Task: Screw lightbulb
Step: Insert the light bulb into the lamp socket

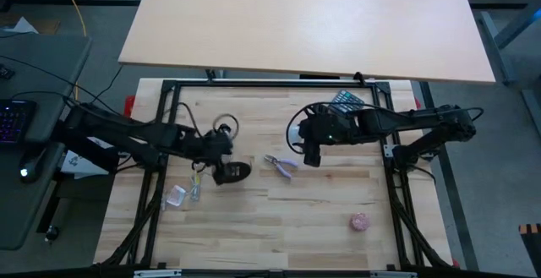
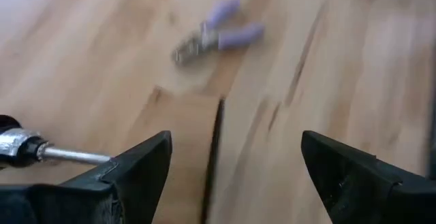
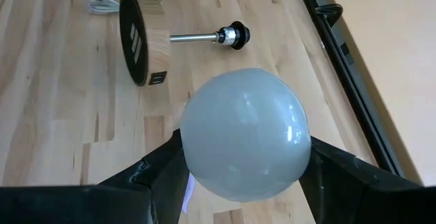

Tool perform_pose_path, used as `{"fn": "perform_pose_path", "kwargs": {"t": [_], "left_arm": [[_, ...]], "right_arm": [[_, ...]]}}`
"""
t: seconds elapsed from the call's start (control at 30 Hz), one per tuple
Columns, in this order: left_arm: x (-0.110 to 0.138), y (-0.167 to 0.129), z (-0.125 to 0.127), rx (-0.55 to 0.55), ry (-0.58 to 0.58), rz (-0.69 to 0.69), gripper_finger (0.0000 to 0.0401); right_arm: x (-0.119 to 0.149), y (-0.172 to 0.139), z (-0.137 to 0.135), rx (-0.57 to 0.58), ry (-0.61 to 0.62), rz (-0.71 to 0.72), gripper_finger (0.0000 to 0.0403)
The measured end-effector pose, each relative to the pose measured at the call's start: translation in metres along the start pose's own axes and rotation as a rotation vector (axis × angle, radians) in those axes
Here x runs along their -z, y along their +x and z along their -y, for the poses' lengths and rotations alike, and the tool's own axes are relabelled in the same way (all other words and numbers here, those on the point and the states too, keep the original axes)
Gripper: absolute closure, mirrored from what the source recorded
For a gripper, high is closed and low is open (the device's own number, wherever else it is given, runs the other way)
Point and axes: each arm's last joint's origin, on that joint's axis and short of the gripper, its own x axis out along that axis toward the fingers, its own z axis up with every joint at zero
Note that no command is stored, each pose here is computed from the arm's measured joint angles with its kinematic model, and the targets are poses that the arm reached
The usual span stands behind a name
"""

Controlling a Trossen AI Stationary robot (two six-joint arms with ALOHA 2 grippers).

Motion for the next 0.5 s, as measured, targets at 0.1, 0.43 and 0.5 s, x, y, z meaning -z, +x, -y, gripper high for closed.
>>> {"fn": "perform_pose_path", "kwargs": {"t": [0.1,0.43,0.5], "left_arm": [[-0.010,-0.020,-0.003,0.011,-0.225,0.031,0.0085],[-0.004,-0.063,-0.008,0.184,-0.919,-0.119,0.0091],[0.005,-0.061,-0.010,0.093,-1.029,-0.135,0.0091]], "right_arm": [[0.000,0.000,0.000,0.000,0.000,-0.001,0.0170],[0.000,0.000,0.000,0.000,0.022,-0.001,0.0170],[0.000,0.000,0.000,0.000,0.026,-0.001,0.0170]]}}
